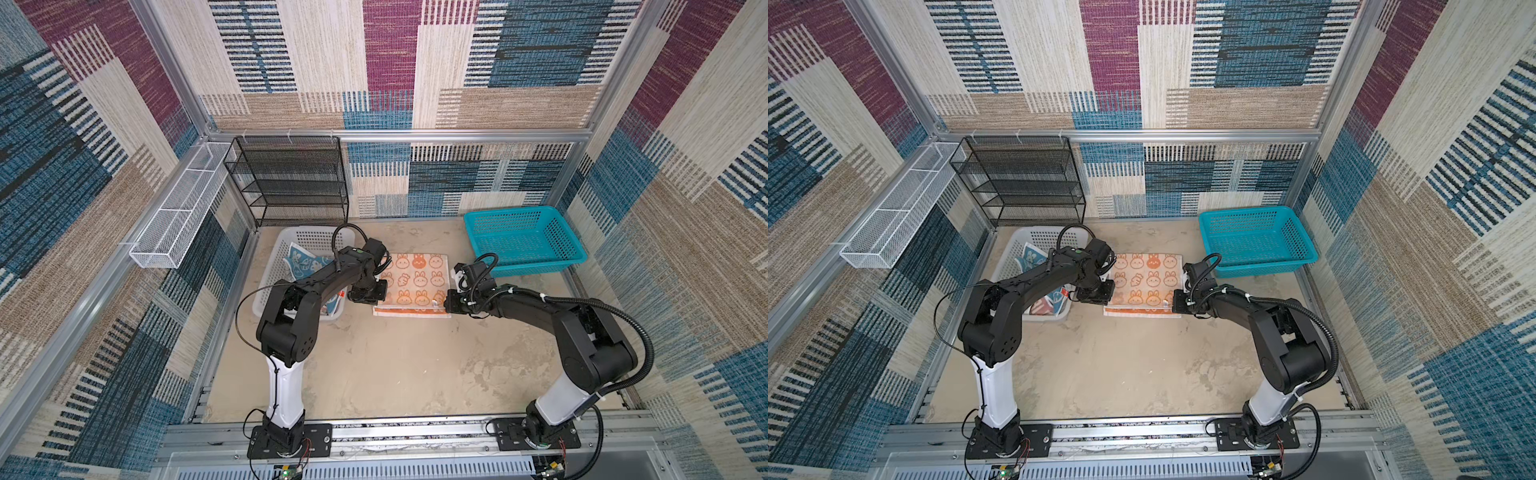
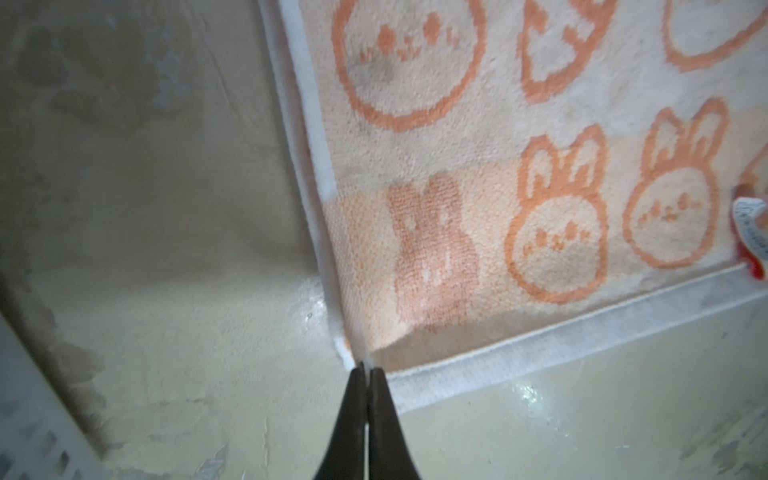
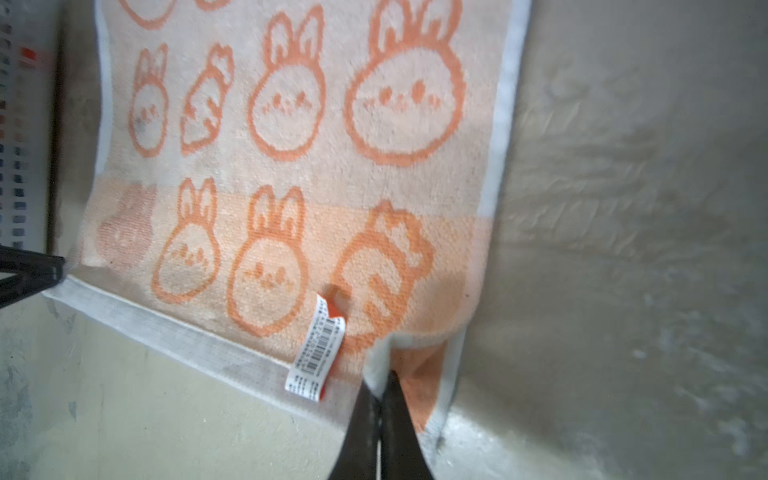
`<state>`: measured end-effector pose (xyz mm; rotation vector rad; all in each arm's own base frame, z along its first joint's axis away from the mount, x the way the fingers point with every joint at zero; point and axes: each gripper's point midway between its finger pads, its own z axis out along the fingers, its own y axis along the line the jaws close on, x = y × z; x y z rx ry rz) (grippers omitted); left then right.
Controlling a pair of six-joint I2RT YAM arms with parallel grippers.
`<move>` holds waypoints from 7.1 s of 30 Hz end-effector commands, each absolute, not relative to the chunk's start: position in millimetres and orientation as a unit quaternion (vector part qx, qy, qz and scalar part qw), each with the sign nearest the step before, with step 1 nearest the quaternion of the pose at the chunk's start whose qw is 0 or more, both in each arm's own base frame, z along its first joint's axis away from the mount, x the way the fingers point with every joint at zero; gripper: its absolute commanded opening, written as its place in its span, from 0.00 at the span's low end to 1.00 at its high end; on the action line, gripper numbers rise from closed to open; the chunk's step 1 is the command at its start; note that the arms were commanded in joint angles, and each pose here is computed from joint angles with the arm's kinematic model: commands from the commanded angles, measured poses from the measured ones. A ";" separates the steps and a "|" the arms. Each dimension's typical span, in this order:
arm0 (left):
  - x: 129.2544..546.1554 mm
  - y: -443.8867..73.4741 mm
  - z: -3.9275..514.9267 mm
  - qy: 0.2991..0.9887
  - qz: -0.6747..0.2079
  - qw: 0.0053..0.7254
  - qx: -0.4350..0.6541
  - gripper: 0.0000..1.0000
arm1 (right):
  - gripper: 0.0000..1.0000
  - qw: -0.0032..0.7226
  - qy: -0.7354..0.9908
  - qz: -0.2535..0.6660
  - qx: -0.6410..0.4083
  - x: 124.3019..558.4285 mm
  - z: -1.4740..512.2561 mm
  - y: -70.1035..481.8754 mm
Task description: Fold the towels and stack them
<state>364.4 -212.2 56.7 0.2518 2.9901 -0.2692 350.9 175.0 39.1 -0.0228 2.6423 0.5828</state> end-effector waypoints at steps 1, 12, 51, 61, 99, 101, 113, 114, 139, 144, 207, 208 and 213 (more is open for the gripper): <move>366.6 -210.1 52.4 0.992 -0.081 0.067 0.074 0.00 | 0.00 0.217 0.953 0.213 -0.002 350.0 31.3 174.9; 364.6 -214.9 36.4 0.993 -0.072 0.052 0.077 0.00 | 0.00 0.218 0.957 0.189 -0.004 350.4 22.8 167.2; 340.3 -247.1 47.0 0.989 -0.091 0.048 0.108 0.00 | 0.09 0.220 0.955 0.199 -0.001 334.0 35.3 159.9; 348.8 -249.3 51.0 0.988 -0.086 0.058 0.111 0.07 | 0.38 0.240 0.949 0.202 -0.011 339.1 59.7 162.1; 354.4 -232.8 108.0 0.988 -0.104 0.093 0.060 1.00 | 0.99 0.217 0.922 0.320 0.000 334.1 57.5 193.8; 352.4 -230.0 105.9 0.989 -0.098 0.091 0.062 1.00 | 0.99 0.211 0.926 0.313 0.003 330.5 47.8 191.2; 349.5 -188.7 99.2 0.995 -0.018 0.083 0.061 1.00 | 0.99 0.186 0.949 0.252 0.016 310.1 8.6 166.4; 350.3 -184.2 100.0 0.994 -0.007 0.086 0.062 1.00 | 0.99 0.184 0.950 0.251 0.017 308.0 6.2 165.2; 363.7 -248.1 162.0 0.976 -0.150 0.142 0.074 1.00 | 0.99 0.190 0.944 0.268 0.013 297.2 26.3 164.9; 384.0 -283.6 175.0 0.958 -0.228 0.164 0.058 1.00 | 0.99 0.258 0.930 0.261 0.001 329.9 90.9 161.1; 416.1 -235.5 100.8 0.971 -0.163 0.172 0.029 1.00 | 0.88 0.256 0.955 0.151 -0.021 435.7 58.5 145.0; 415.3 -235.3 97.5 0.971 -0.163 0.170 0.028 1.00 | 0.86 0.252 0.956 0.147 -0.022 436.8 53.7 144.8; 415.9 -235.4 93.9 0.973 -0.160 0.166 0.031 1.00 | 0.77 0.238 0.960 0.144 -0.018 440.7 33.0 144.8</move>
